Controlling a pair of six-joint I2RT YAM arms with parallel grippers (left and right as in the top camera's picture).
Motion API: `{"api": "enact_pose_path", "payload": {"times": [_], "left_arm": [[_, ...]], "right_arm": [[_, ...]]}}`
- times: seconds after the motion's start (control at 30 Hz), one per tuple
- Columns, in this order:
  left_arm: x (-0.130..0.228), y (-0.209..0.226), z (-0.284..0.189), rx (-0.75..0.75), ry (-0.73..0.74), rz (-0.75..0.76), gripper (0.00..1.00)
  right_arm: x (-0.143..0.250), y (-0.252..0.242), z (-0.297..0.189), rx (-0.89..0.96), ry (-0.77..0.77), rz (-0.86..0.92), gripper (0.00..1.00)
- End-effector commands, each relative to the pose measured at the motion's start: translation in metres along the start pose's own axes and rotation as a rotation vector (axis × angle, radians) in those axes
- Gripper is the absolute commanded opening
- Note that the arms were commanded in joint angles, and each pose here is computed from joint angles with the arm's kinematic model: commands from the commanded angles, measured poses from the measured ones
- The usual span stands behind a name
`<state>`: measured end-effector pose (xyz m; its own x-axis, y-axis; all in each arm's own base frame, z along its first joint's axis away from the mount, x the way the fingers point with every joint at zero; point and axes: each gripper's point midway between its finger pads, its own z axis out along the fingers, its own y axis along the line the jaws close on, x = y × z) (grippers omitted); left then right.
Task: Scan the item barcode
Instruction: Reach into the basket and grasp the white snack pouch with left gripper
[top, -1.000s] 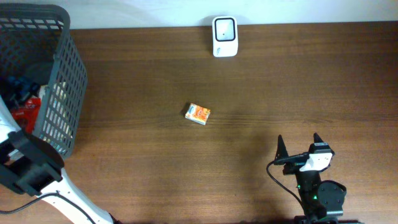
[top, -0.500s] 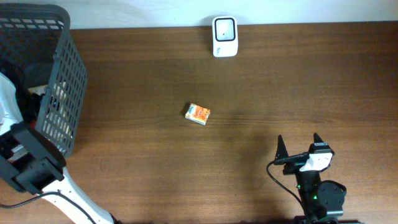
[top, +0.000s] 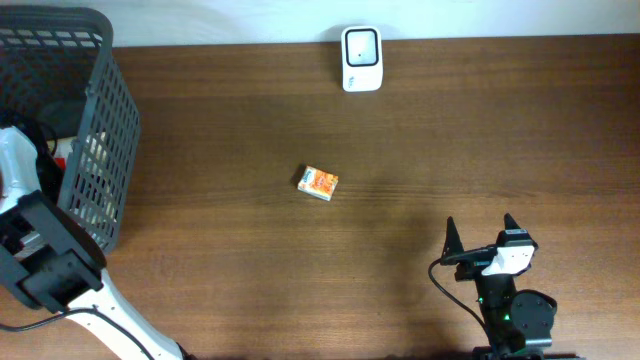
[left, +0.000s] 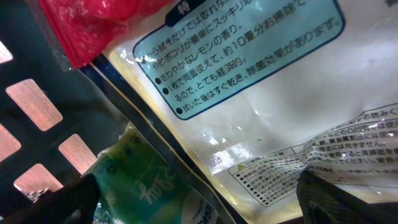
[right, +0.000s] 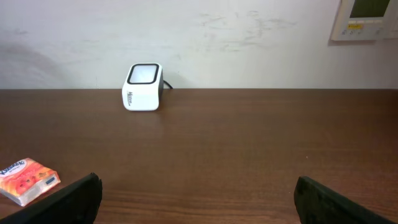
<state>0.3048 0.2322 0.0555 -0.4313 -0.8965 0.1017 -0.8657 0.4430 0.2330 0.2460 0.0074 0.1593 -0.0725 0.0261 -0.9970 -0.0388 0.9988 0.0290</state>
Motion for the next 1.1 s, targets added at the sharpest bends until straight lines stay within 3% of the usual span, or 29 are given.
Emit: {"api": "enact_pose_path", "payload": {"times": [0.0,0.13,0.43,0.5,0.57,0.7,0.73,0.97,1.07], "left_arm": [[0.005,0.004,0.003,-0.023,0.015,-0.025,1.00],[0.009,0.007,0.005,-0.034,0.033,-0.021,0.93],[0.030,0.014,0.035,-0.082,0.109,-0.007,0.65],[0.031,0.014,0.038,-0.083,0.111,-0.007,0.50],[0.030,0.014,0.038,-0.080,0.108,-0.007,0.22],[0.030,0.014,0.038,-0.080,0.108,-0.007,0.08],[0.030,0.014,0.037,-0.079,0.109,-0.008,0.00],[0.020,0.010,0.005,-0.044,0.080,-0.015,0.00],[0.011,-0.002,-0.029,0.051,0.045,0.013,0.00]], "right_arm": [[0.003,-0.001,0.000,0.003,0.003,0.004,0.98],[0.003,-0.001,0.000,0.003,0.003,0.004,0.98],[0.003,-0.001,0.000,0.003,0.003,0.004,0.98],[0.003,-0.001,0.000,0.003,0.003,0.004,0.98],[0.003,-0.001,0.000,0.003,0.003,0.004,0.98],[0.003,-0.001,0.000,0.003,0.003,0.004,0.98],[0.003,-0.001,0.000,0.003,0.003,0.004,0.98],[0.003,-0.001,0.000,0.003,0.003,0.004,0.98],[0.003,-0.001,0.000,0.003,0.003,0.004,0.98]]}}
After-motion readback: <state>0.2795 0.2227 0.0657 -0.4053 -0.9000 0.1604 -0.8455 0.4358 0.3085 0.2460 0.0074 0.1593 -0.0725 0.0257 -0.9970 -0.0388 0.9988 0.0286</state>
